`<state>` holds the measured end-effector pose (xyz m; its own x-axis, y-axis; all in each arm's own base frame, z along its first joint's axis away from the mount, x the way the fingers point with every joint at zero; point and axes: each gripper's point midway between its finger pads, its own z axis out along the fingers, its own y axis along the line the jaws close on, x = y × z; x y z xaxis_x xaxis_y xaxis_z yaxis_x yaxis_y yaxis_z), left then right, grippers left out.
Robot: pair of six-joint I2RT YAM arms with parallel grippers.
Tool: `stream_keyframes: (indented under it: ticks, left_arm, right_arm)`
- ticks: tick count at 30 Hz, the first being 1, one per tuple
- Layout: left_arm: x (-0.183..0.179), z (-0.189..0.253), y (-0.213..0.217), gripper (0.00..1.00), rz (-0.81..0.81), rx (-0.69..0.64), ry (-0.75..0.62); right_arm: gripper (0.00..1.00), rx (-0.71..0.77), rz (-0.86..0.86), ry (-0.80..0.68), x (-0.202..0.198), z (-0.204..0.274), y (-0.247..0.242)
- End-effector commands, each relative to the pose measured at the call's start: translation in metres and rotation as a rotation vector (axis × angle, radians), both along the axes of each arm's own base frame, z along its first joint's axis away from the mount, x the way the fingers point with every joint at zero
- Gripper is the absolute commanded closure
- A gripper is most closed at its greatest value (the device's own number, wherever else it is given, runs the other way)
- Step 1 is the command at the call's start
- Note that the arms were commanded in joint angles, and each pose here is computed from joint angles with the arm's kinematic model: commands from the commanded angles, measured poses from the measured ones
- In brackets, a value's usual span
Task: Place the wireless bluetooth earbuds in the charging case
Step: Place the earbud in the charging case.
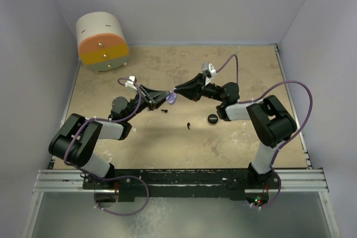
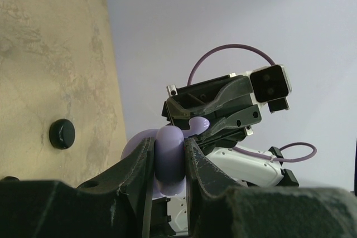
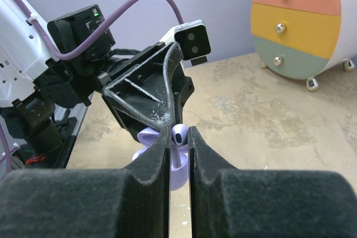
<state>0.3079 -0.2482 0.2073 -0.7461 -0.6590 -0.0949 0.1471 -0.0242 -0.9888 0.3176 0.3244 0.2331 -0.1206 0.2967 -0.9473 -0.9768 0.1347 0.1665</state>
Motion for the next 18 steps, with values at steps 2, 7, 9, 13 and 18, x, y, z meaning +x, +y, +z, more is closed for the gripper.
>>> stream_keyframes:
  ticks: [2, 7, 9, 13, 18]
  left_arm:
    - [0.002, 0.0306, -0.0041, 1.0, -0.007, -0.062, -0.099]
    - [0.0018, 0.0331, -0.0061, 1.0, -0.014, -0.07, -0.102]
    - [0.0023, 0.0336, -0.0062, 1.0, -0.013, -0.074, -0.1]
    - [0.0035, 0.0364, -0.0062, 1.0, -0.012, -0.081, -0.105]
    - [0.0035, 0.0377, -0.0069, 1.0, -0.015, -0.087, -0.106]
  right_arm:
    - [1.0, 0.381, 0.006, -0.753, -0.0755, 0.122, -0.0353]
    - [1.0, 0.377, 0.013, -0.751, -0.0762, 0.1203, -0.0339]
    - [1.0, 0.377, 0.017, -0.75, -0.0771, 0.1201, -0.0332]
    - [1.0, 0.375, 0.023, -0.751, -0.078, 0.1188, -0.0319]
    - [1.0, 0.371, 0.028, -0.749, -0.0794, 0.1173, -0.0309]
